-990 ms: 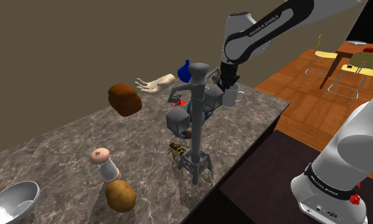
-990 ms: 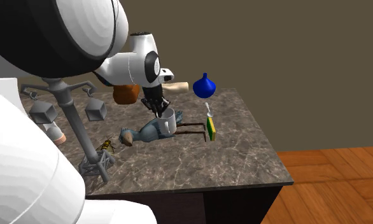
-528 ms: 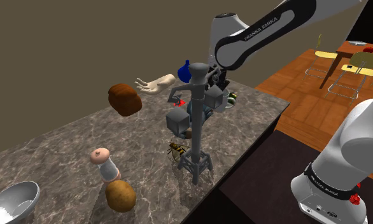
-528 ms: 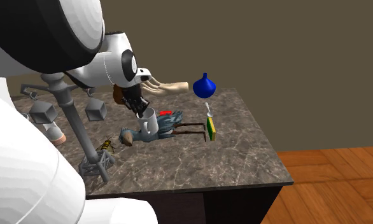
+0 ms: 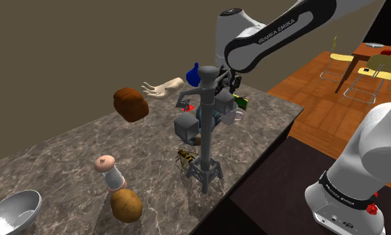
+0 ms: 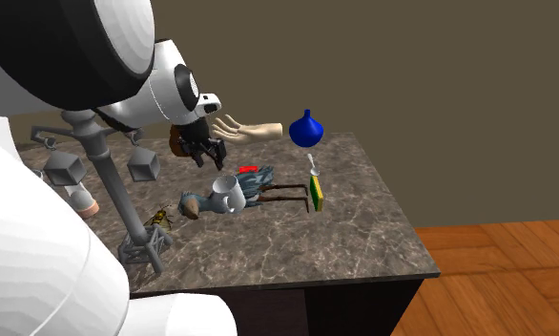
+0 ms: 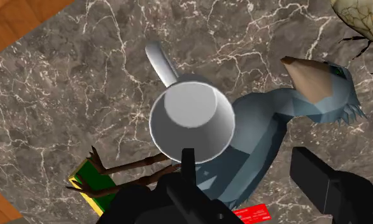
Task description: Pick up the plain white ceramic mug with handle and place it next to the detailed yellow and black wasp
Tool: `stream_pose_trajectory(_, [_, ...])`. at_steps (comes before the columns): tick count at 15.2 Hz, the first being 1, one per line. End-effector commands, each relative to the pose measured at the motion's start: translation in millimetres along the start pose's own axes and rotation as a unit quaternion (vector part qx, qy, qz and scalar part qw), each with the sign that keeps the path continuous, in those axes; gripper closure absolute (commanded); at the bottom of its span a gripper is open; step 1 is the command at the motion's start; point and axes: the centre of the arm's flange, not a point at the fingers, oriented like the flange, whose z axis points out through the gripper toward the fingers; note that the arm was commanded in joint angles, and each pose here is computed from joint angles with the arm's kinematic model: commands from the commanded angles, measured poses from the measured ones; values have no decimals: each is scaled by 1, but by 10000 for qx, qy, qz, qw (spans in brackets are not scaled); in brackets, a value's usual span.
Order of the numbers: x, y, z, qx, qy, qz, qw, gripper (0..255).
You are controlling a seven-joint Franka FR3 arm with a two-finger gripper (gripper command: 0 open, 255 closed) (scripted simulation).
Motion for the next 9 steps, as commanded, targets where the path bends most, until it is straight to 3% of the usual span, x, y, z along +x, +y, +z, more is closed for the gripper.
stream_pose_trajectory(1, [-10,10,-10,-33,-163,-529,9985,0])
stream_pose_trajectory(3, [-20,24,-22,-118,-340,-1228,9918,0])
stream_pose_trajectory(5, [-28,39,-35,-202,-515,-1921,9798,0])
stream_pose_trajectory(6, [-30,43,-38,-222,-558,-2091,9761,0])
stream_pose_trajectory(9, [-31,44,-22,-222,-558,-2091,9761,0])
